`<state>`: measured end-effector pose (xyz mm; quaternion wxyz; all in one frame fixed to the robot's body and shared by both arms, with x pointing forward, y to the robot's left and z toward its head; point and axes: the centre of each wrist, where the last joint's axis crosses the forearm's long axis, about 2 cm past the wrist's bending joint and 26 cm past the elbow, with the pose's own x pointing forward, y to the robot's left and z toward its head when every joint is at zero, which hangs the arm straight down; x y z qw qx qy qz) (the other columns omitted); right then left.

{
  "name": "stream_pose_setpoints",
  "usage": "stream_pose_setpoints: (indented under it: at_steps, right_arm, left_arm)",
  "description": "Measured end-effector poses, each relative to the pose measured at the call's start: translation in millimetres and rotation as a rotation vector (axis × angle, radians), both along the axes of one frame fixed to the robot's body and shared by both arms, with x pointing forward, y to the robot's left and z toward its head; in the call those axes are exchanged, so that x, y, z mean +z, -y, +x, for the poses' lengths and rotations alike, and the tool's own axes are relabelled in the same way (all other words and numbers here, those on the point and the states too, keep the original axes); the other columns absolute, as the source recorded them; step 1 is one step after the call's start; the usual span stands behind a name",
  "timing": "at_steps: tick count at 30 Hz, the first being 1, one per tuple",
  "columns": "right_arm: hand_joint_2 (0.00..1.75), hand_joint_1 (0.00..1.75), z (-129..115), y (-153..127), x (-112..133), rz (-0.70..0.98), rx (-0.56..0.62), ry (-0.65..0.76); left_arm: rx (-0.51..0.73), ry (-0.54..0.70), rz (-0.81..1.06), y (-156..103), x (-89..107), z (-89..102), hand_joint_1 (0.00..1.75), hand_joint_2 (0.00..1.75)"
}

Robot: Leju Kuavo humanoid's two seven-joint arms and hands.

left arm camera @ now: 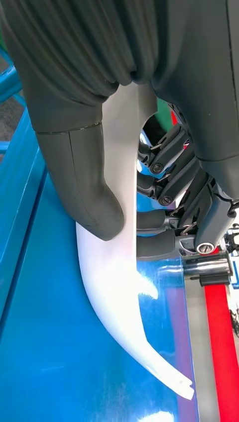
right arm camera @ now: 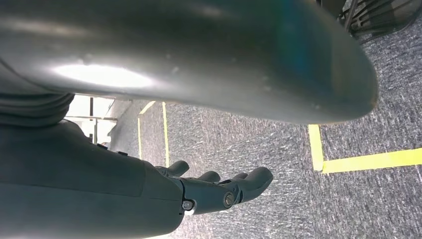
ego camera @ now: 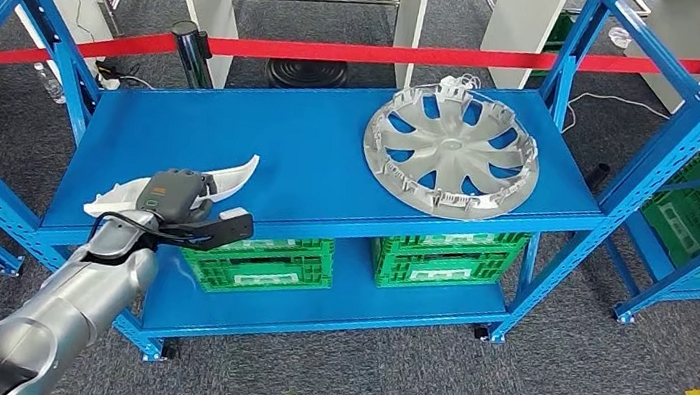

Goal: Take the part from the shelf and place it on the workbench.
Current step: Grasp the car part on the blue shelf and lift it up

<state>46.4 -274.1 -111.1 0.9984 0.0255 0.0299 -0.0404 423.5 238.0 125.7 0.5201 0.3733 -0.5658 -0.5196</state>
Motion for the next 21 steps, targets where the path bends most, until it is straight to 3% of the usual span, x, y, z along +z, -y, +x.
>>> stream_pose_setpoints:
  at_steps: [7, 11, 21]
  right_arm:
    - [0.00, 0.00, 0, 0, 0, 0.000, -0.001, -0.001]
    - [0.00, 0.00, 0, 0, 0, -0.002, -0.006, -0.001]
    - [0.00, 0.00, -2, 1, 0, -0.004, -0.017, -0.004]
  left_arm:
    - [-0.077, 0.060, -0.085, 0, -0.6, -0.9, 1.75, 1.75]
    - [-0.133, 0.052, -0.249, 2, 1.5, 0.4, 1.75, 1.75]
    - [-0.213, 0.167, -0.725, 25, 46.4, 18.3, 1.75, 1.75]
